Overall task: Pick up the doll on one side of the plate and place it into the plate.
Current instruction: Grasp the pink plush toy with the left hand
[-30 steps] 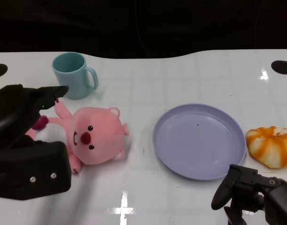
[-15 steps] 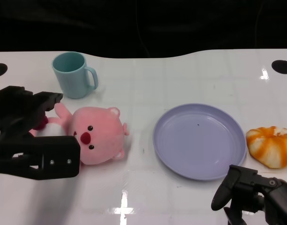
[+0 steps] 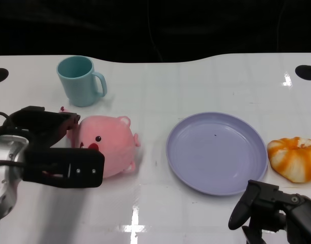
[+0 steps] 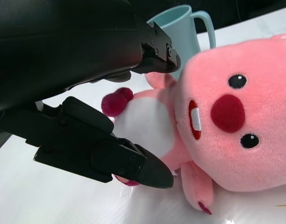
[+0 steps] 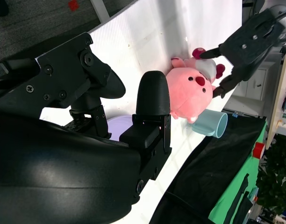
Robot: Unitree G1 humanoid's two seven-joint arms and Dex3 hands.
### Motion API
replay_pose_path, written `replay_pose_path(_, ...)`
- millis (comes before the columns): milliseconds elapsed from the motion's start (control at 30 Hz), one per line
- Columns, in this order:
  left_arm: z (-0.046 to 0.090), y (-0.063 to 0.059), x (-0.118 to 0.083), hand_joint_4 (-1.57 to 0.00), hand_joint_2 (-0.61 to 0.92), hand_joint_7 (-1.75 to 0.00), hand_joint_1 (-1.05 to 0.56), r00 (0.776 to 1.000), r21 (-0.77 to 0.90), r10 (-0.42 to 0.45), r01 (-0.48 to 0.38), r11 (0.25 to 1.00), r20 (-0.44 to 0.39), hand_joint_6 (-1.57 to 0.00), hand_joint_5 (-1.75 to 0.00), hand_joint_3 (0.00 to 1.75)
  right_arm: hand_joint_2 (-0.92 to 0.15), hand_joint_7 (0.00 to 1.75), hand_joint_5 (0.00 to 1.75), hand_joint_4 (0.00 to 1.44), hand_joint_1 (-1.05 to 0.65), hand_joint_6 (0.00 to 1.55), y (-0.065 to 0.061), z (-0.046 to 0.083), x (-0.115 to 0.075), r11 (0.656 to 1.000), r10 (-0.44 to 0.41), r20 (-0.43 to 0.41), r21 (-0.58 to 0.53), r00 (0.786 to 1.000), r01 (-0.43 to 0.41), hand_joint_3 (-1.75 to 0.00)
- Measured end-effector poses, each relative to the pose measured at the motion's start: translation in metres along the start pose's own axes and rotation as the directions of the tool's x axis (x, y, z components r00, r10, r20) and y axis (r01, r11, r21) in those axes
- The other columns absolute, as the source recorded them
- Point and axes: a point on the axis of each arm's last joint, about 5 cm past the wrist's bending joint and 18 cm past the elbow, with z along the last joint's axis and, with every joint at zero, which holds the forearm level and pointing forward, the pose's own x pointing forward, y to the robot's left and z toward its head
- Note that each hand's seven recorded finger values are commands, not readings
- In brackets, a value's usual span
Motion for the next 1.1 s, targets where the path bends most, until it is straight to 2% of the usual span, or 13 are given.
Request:
replay_pose_path(433, 0.01, -0.006, 0.033, -0.15, 0.91, -0.01, -0.69, 0.988, -0.031, -0.136, 0.134, 0.991, -0.078, -0.23, -0.13, 0.0, -0.59, 1.47, 1.71, 0.65, -0.04, 0.58, 0.001, 0.002, -0.003, 1.0, -0.002, 0.003, 0.0, 1.0, 0.002, -1.14)
replay_pose_path(633, 0.015, -0.016, 0.043, -0.2, 0.88, -0.01, -0.62, 0.984, -0.054, -0.141, 0.135, 0.989, -0.113, -0.29, -0.09, 0.0, -0.6, 1.46, 1.7, 0.65, -0.05, 0.58, 0.001, 0.004, -0.005, 1.0, -0.003, 0.003, -0.002, 1.0, 0.003, -1.12)
replay_pose_path(767, 0.02, -0.024, 0.046, -0.24, 0.88, -0.03, -0.58, 0.983, -0.066, -0.136, 0.129, 0.989, -0.119, -0.35, -0.08, 0.0, -0.61, 1.45, 1.7, 0.65, -0.06, 0.58, 0.001, 0.004, -0.006, 1.0, -0.003, -0.004, -0.001, 1.0, 0.003, -1.11)
replay_pose_path(867, 0.023, -0.03, 0.049, -0.46, 0.89, -0.05, -0.43, 0.983, -0.081, -0.13, 0.12, 0.989, -0.13, -0.59, -0.11, 0.0, -0.61, 1.45, 1.7, 0.65, -0.06, 0.58, 0.001, 0.004, -0.006, 1.0, -0.004, -0.006, -0.001, 1.0, 0.004, -1.1)
replay_pose_path(933, 0.024, -0.031, 0.05, -0.67, 0.9, -0.08, -0.36, 0.984, -0.083, -0.117, 0.106, 0.991, -0.134, -0.78, -0.16, 0.0, -0.61, 1.44, 1.7, 0.65, -0.07, 0.58, 0.001, 0.004, -0.007, 1.0, -0.004, -0.006, 0.0, 1.0, 0.004, -1.09)
replay_pose_path(967, 0.024, -0.032, 0.05, -0.75, 0.9, -0.08, -0.33, 0.985, -0.086, -0.106, 0.095, 0.992, -0.134, -0.85, -0.27, 0.0, -0.61, 1.44, 1.7, 0.65, -0.07, 0.59, 0.001, 0.004, -0.007, 1.0, -0.004, -0.007, -0.001, 1.0, 0.004, -1.09)
replay_pose_path(1000, 0.023, -0.033, 0.05, -0.79, 0.91, -0.07, -0.31, 0.987, -0.09, -0.096, 0.085, 0.992, -0.131, -0.96, -0.58, 0.03, -0.61, 1.44, 1.7, 0.66, -0.08, 0.59, 0.001, 0.003, -0.007, 1.0, -0.005, -0.008, -0.001, 1.0, 0.005, -1.08)
replay_pose_path(1100, 0.022, -0.037, 0.05, -0.73, 0.92, -0.06, -0.34, 0.991, -0.095, -0.062, 0.05, 0.994, -0.122, -1.06, -0.92, 0.12, -0.62, 1.43, 1.7, 0.66, -0.09, 0.59, 0.001, 0.003, -0.007, 1.0, -0.007, -0.009, -0.002, 1.0, 0.007, -1.07)
